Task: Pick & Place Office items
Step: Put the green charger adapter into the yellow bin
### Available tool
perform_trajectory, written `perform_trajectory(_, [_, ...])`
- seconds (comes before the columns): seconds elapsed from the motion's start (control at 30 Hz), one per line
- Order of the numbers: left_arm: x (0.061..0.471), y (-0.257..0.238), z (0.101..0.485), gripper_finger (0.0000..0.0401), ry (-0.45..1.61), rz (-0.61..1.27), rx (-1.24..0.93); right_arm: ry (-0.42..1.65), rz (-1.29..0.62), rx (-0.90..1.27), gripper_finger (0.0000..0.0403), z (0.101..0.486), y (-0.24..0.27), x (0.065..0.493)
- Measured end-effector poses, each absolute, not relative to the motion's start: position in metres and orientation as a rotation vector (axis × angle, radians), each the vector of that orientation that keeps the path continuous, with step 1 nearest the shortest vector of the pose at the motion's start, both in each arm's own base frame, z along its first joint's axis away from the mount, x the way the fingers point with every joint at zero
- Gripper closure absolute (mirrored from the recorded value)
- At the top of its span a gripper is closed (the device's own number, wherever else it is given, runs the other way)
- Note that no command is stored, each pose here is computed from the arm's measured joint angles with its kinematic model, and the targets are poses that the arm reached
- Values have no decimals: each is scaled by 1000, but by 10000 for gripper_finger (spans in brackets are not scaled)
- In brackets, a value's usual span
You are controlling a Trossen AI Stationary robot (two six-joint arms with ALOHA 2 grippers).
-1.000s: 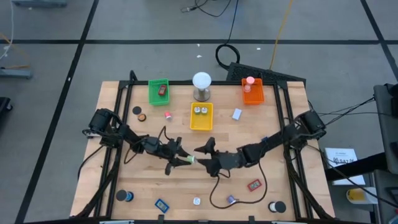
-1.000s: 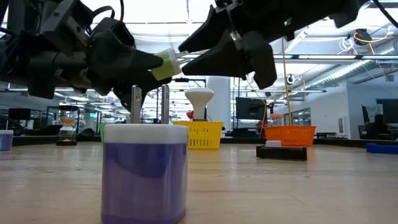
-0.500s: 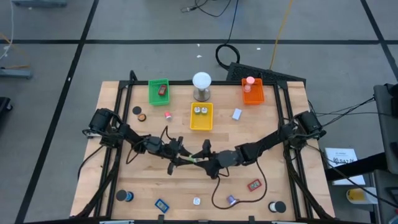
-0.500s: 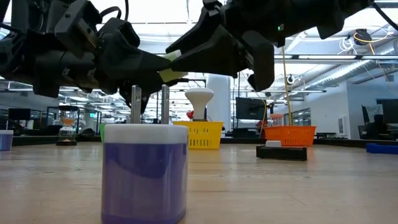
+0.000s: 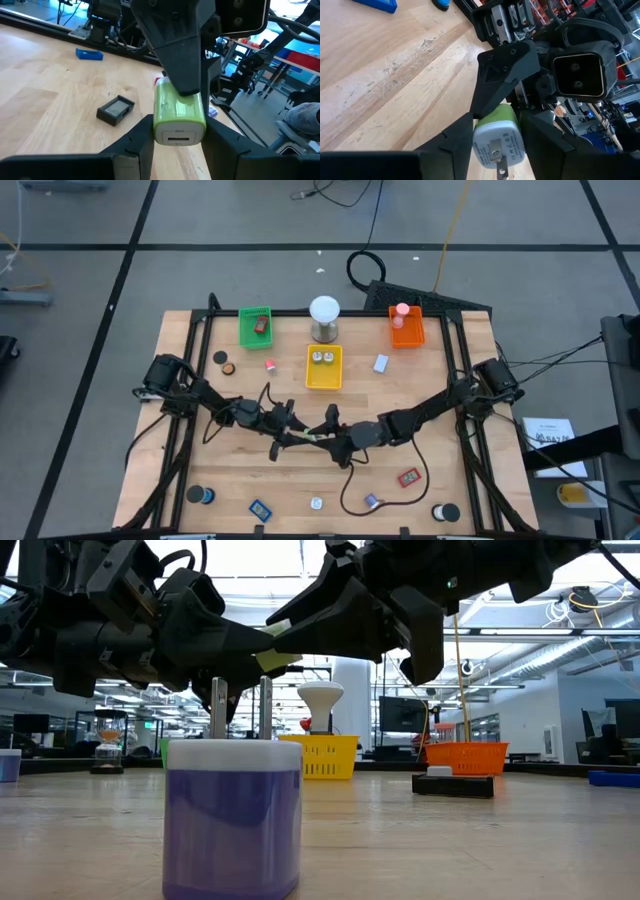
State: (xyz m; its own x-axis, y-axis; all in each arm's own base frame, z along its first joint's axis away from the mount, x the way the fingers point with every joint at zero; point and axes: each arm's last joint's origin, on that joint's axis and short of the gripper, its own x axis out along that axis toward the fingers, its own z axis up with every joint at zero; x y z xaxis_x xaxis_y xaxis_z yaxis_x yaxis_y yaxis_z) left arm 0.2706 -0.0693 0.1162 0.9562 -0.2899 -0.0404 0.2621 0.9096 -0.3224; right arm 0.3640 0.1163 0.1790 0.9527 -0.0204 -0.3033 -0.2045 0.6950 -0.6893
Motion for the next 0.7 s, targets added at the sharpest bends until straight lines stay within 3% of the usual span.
perform_trajectory(0.13, [271,-69,116,217,86,-281,-317,303,104,-792,275,179,115,364])
perform_trajectory(0.3, [270,-72,117,172,77,-270,-300,311,92,-776,271,178,114,365])
perform_trajectory(0.53, [261,-68,113,155,97,-205,-237,385,61,-726,272,175,107,363])
perform_trajectory(0.7, [237,-57,111,163,109,-46,-191,661,-12,-474,271,168,72,359])
